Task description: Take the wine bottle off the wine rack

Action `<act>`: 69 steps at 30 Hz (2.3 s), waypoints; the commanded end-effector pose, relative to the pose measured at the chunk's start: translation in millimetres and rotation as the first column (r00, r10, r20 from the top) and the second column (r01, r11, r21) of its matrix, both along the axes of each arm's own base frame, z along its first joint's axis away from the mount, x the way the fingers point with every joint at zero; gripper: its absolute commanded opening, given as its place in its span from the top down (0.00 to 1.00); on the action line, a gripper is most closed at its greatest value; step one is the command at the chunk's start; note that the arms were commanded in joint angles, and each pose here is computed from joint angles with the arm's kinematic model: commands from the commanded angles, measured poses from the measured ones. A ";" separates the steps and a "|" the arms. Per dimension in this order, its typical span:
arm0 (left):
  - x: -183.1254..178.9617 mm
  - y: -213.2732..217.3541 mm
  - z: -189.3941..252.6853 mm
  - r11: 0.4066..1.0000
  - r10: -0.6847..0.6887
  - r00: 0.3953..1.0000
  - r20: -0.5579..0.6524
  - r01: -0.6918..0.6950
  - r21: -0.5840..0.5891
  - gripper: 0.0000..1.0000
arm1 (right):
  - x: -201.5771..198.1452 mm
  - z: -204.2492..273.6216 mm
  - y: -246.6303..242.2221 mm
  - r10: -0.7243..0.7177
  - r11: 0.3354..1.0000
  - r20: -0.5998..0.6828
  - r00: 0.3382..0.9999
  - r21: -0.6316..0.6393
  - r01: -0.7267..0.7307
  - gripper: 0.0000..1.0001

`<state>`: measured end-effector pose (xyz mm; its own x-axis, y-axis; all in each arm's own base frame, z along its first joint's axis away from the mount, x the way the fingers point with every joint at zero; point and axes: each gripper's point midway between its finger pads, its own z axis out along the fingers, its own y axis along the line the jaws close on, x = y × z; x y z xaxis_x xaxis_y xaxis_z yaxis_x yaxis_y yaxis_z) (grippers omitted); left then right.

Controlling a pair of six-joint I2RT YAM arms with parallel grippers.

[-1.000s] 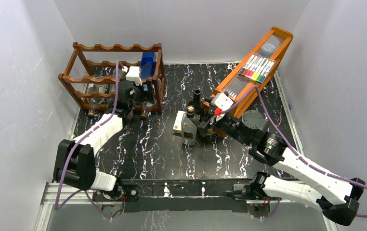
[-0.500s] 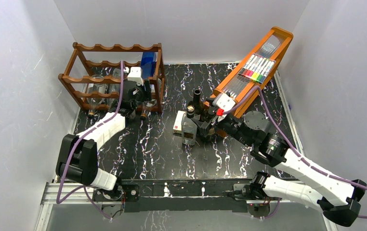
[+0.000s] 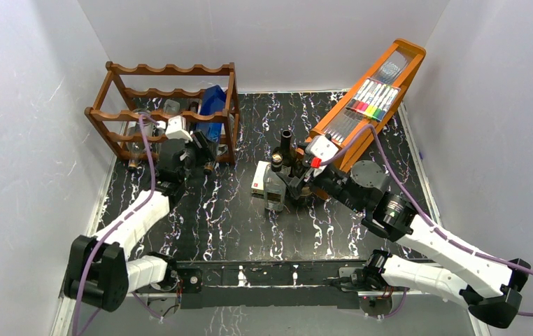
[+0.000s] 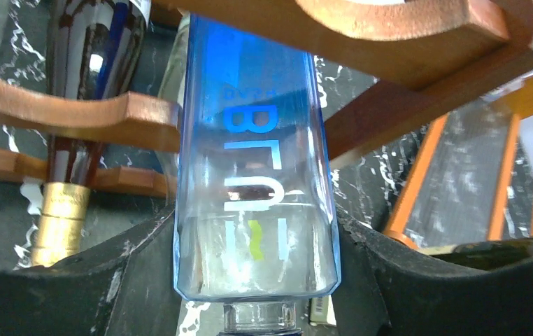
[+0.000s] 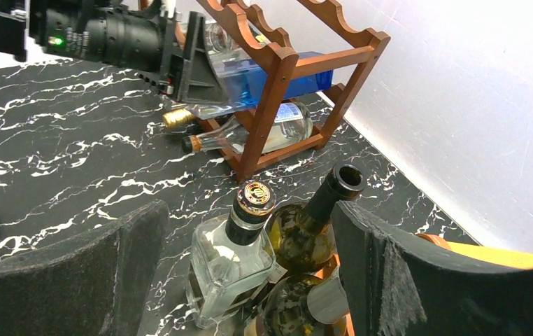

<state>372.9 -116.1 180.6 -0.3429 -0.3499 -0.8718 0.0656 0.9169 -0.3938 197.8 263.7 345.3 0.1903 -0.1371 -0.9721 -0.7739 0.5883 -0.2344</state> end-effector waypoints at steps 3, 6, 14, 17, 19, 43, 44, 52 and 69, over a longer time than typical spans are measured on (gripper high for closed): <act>-26.5 -7.6 11.6 0.987 -0.032 0.999 0.028 0.036 -0.154 1.00 | 3.6 33.6 3.0 -0.005 0.998 0.067 0.998 0.069 0.000 0.02; -37.9 -8.0 4.0 0.986 -0.049 0.999 -0.007 0.047 -0.158 1.00 | 5.9 31.9 8.9 0.004 0.999 0.068 0.998 0.054 -0.007 0.02; -74.8 1.3 -2.1 0.984 -0.036 0.993 -0.110 0.016 -0.177 1.00 | 4.6 38.2 34.7 0.114 0.993 0.146 0.983 -0.039 -0.110 0.02; -83.9 5.6 -6.5 0.987 -0.019 0.983 -0.182 -0.010 -0.161 1.00 | 2.0 35.5 57.8 0.235 0.966 0.211 0.949 -0.154 -0.205 0.02; -87.2 7.1 -5.9 0.988 -0.016 0.980 -0.201 -0.015 -0.152 1.00 | 2.6 31.5 73.2 0.313 0.937 0.249 0.917 -0.240 -0.254 0.02; -106.0 13.5 24.0 0.992 -0.028 0.982 -0.184 0.005 -0.126 1.00 | 82.2 -47.0 217.6 0.739 0.605 0.458 0.494 -0.773 -0.188 0.02; -106.5 13.8 25.8 0.992 -0.029 0.983 -0.181 0.006 -0.126 1.00 | 83.4 -52.4 220.5 0.750 0.595 0.449 0.486 -0.779 -0.198 0.02; -110.1 18.0 30.3 0.996 -0.024 0.983 -0.181 0.007 -0.094 1.00 | 86.1 -86.8 230.2 0.810 0.511 0.366 0.458 -0.823 -0.247 0.02; -112.4 16.9 47.4 0.996 -0.043 0.987 -0.156 0.029 -0.089 1.00 | 89.5 -106.7 253.2 0.819 0.533 0.417 0.394 -0.806 -0.257 0.02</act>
